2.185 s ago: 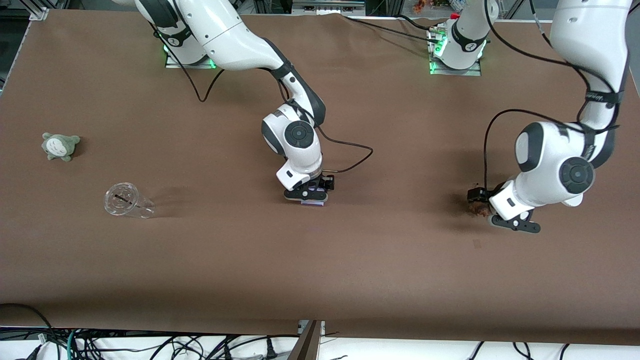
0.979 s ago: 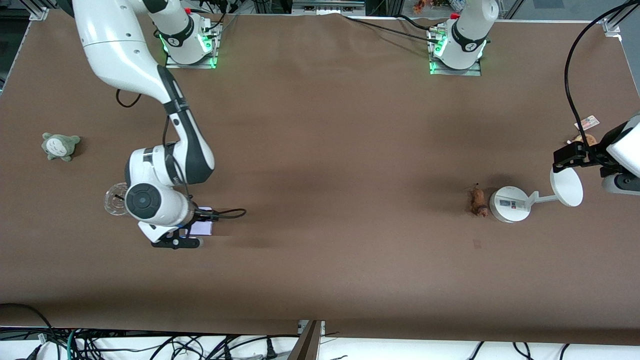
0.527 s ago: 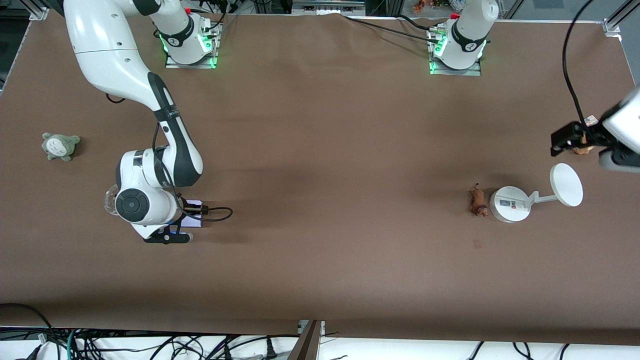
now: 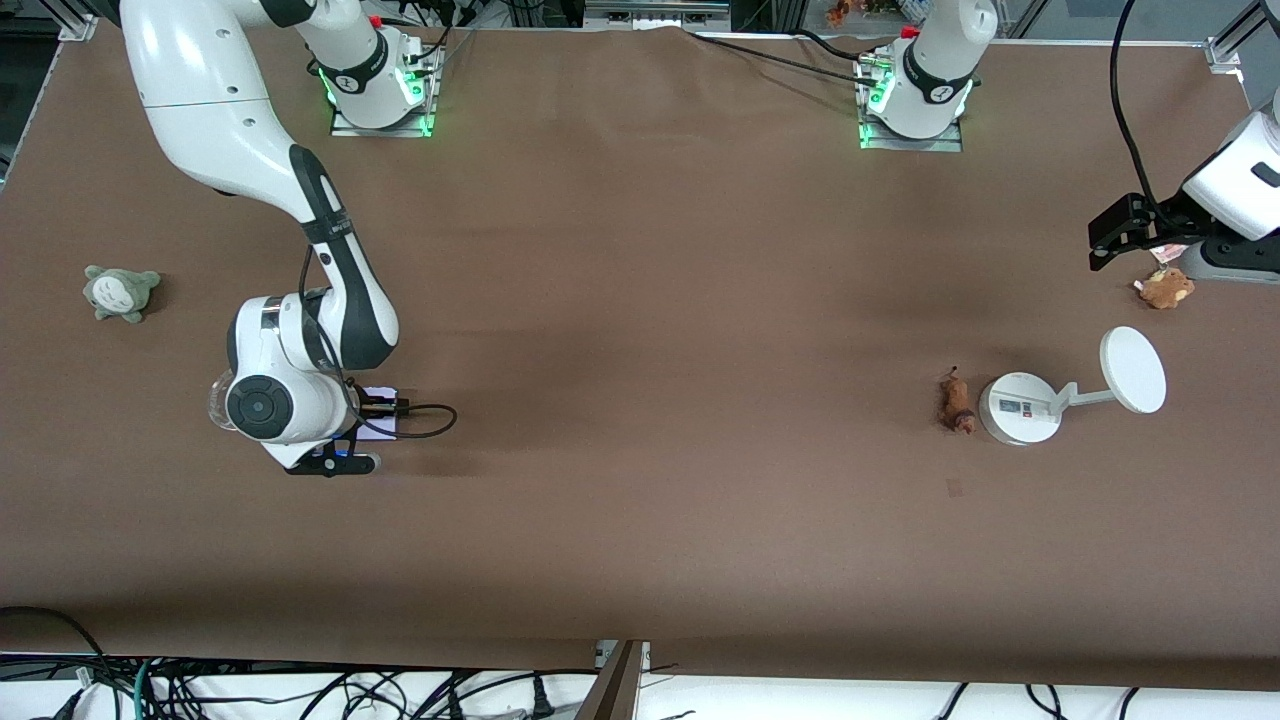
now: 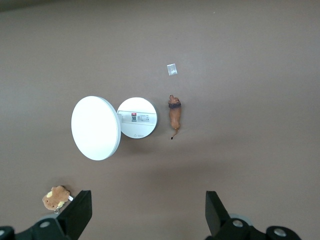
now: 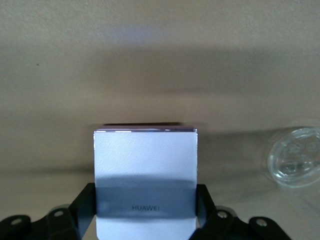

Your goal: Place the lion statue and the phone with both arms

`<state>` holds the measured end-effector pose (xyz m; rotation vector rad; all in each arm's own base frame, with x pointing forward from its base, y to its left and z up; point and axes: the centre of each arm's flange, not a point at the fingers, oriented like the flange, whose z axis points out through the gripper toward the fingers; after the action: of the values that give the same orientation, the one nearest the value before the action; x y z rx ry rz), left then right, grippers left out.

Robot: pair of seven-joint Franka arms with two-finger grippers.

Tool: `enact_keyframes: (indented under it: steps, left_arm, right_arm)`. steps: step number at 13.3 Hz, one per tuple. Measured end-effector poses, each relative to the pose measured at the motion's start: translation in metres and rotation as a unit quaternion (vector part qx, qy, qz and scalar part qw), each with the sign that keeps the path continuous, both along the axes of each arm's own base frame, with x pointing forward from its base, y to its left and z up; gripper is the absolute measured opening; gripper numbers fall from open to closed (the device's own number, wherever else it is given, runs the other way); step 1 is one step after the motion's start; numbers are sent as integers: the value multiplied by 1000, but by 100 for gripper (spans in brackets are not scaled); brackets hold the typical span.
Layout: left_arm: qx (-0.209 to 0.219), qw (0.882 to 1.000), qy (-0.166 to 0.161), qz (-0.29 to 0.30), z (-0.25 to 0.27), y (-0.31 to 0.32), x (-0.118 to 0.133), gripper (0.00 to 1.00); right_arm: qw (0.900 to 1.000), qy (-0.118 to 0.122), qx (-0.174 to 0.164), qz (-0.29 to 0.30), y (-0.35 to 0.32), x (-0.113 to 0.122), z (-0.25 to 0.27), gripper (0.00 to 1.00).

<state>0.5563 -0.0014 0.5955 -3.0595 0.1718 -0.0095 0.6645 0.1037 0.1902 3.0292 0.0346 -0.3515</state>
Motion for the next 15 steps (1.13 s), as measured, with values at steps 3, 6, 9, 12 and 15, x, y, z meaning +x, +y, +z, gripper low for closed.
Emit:
enact_keyframes:
  steps: [3,6,9,12,15]
  left_arm:
    - [0,1000,3,3,-2,3,0,100]
    - [-7,1000,4,8,-2,7,-1,100]
    - [-8,1000,8,5,-3,2,-2,100]
    - [-8,1000,12,2,-4,-2,-2,100]
    - [-8,1000,12,3,-5,0,-2,100]
  right_arm:
    - [1000,3,1,4,-2,-2,-1,83]
    - [1000,-6,4,12,-3,2,10,100]
    - [999,-40,13,25,1,18,67,100]
    - [997,-70,17,27,1,30,150,100]
    - [995,-87,12,39,-27,27,214,100]
